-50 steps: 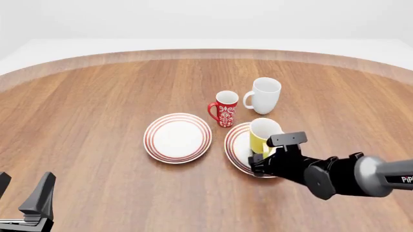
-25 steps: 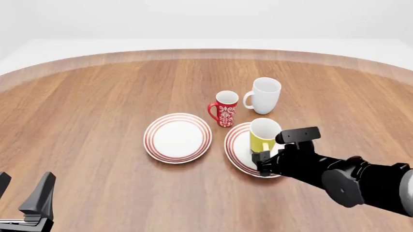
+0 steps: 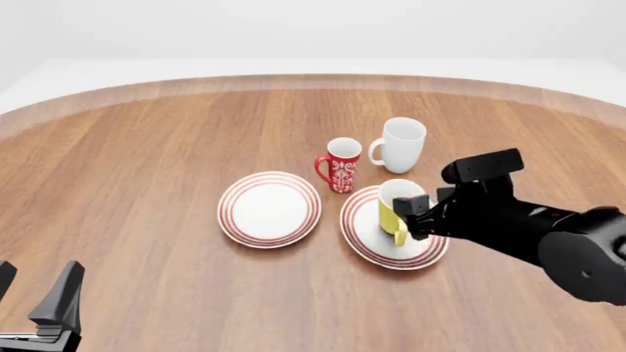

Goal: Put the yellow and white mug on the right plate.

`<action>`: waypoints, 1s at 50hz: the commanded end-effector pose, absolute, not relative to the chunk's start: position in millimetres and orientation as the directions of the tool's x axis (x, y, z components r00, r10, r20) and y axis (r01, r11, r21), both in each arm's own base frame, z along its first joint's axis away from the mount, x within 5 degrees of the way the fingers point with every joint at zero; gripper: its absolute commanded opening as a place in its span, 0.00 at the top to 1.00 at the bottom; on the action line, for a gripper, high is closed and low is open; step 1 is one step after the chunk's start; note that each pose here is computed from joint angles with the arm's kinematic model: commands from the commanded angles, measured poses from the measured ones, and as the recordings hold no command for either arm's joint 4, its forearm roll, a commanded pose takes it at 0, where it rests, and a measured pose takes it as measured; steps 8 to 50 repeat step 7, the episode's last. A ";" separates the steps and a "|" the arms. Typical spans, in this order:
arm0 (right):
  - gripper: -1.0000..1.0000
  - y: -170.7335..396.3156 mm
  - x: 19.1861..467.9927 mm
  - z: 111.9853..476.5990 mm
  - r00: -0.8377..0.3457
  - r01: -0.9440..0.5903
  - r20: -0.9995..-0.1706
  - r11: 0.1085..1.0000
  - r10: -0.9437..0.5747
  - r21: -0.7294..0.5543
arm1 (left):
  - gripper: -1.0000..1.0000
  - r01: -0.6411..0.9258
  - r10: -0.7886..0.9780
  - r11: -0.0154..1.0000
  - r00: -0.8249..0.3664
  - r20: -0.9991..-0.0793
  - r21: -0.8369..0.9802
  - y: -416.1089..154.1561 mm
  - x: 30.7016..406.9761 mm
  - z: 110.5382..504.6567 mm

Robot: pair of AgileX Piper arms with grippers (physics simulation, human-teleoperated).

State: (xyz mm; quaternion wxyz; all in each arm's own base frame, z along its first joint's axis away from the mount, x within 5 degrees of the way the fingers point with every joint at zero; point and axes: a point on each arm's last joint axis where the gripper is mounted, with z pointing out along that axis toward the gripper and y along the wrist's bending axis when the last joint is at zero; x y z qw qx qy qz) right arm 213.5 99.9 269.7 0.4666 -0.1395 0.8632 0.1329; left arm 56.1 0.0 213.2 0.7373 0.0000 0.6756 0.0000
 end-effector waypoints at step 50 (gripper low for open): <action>0.00 102.3 207.7 307.4 -0.452 -0.408 -0.882 0.911 -0.135 0.070 | 0.00 0.000 0.000 1.000 0.087 -0.996 0.000 0.0 56.1 213.2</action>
